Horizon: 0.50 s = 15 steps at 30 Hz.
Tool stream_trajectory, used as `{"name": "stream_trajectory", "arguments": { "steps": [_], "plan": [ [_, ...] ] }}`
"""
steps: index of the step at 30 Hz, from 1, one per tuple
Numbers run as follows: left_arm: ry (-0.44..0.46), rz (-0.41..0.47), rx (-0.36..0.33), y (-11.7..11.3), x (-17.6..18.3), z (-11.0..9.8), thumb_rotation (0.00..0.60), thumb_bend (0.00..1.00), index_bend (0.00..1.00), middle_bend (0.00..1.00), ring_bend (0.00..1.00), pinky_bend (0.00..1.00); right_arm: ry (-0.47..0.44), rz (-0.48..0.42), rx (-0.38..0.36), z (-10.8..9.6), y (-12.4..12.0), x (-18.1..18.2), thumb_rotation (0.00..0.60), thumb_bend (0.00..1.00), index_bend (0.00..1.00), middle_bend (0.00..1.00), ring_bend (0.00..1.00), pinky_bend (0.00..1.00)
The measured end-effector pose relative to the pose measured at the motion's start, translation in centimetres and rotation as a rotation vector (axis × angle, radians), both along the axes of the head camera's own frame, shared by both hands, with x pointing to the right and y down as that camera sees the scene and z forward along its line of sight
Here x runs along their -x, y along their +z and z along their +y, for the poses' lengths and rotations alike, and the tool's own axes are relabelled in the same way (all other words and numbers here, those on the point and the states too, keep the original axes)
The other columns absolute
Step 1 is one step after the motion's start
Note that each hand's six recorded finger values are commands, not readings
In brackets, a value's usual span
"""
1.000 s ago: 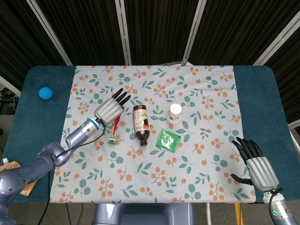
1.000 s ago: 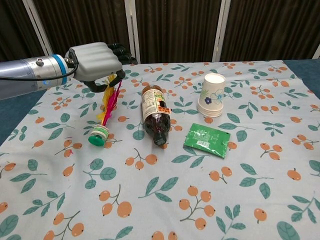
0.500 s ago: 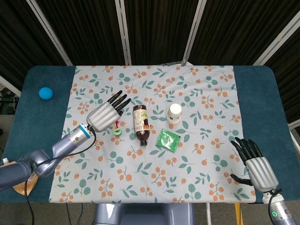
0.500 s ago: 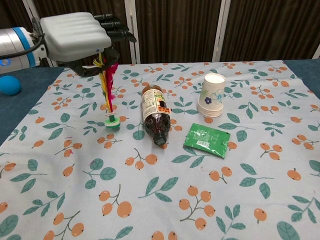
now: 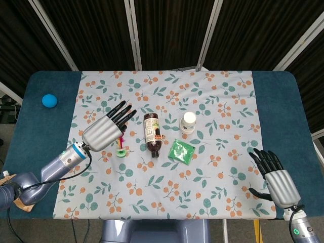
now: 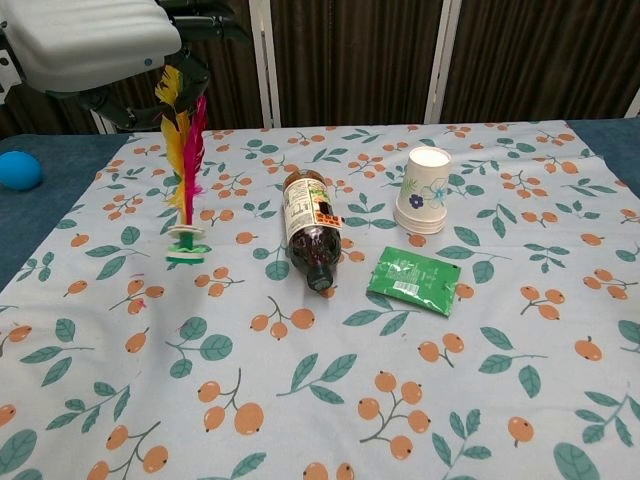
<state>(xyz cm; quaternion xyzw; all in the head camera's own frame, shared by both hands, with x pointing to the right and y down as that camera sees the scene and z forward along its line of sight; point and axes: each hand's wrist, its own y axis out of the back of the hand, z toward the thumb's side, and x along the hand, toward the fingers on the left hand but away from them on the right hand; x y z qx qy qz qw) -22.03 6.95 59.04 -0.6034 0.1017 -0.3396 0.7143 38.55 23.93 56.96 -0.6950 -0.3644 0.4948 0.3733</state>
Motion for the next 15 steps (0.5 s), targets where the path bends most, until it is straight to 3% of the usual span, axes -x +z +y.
{"name": "stream_trajectory", "arguments": {
  "steps": [15],
  "plan": [
    [0.063, 0.013, 0.040, 1.0, -0.5, 2.8, 0.600, 0.58, 0.63, 0.09, 0.00, 0.00, -0.003, 0.000, 0.000, 0.0, 0.0, 0.0, 0.600, 0.04, 0.00, 0.00, 0.00, 0.00]
  ]
}}
